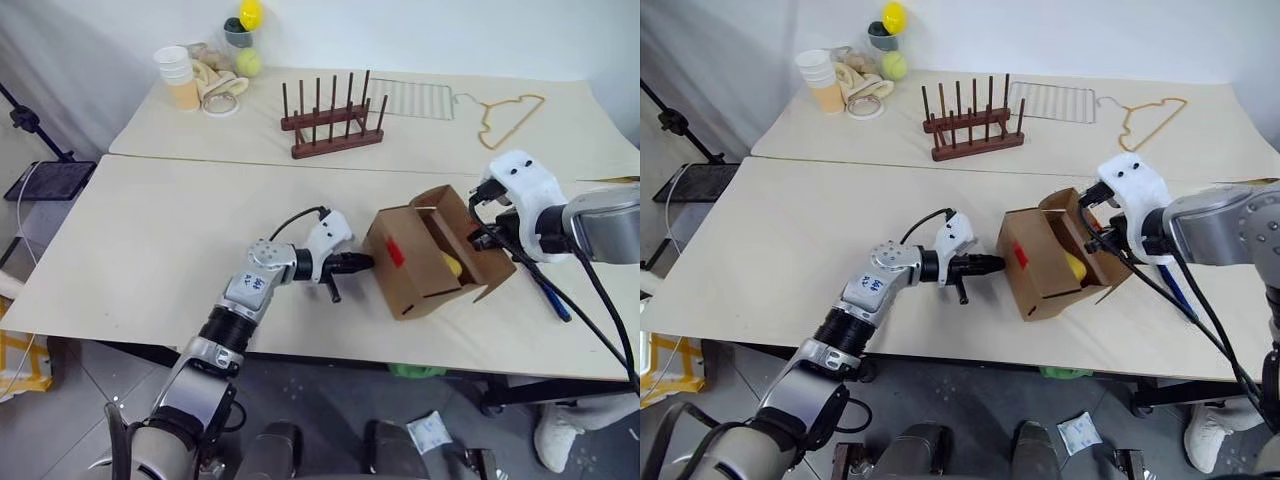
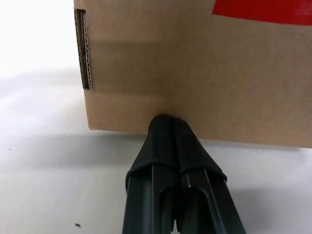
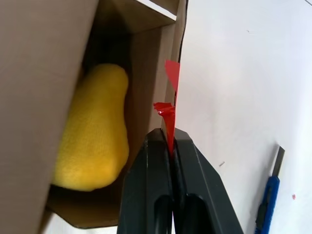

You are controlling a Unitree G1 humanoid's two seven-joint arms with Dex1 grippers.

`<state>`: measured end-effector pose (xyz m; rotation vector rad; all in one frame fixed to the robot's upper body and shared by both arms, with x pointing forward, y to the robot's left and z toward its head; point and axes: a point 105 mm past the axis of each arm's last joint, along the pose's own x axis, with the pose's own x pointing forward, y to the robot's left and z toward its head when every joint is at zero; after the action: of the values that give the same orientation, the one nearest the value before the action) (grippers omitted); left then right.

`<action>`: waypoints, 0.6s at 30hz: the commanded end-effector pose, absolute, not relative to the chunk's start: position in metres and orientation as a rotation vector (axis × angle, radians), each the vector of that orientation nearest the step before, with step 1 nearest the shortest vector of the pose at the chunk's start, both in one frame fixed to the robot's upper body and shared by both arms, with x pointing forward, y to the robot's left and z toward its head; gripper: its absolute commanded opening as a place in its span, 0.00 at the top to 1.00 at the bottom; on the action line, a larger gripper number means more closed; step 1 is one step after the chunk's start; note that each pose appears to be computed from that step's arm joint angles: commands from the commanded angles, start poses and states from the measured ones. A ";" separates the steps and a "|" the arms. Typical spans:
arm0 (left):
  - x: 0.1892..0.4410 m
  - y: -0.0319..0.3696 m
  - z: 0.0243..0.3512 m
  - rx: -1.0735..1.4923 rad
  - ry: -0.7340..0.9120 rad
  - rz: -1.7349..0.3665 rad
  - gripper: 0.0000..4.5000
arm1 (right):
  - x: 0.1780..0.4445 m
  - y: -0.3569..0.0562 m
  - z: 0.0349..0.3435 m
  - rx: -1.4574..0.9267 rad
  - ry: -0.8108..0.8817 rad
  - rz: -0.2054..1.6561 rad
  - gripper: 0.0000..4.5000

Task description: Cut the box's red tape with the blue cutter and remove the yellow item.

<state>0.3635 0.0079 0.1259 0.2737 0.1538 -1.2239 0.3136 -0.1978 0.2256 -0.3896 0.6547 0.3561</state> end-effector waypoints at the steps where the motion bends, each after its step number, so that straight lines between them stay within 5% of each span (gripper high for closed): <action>1: 0.362 0.018 0.133 0.306 0.126 -1.210 1.00 | 0.307 -0.184 0.227 -0.393 0.625 0.418 0.99; 8: 0.356 0.042 0.143 0.396 0.101 -1.266 1.00 | 0.305 -0.186 0.226 -0.417 0.607 0.377 0.99; 18: 0.307 0.074 0.241 0.176 0.063 -1.656 1.00 | 0.306 -0.194 0.226 -0.402 0.601 0.323 0.99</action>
<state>0.3218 0.0767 0.2203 0.2199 0.1111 -1.5664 0.3065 -0.1923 0.2146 -0.4039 0.6438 0.3373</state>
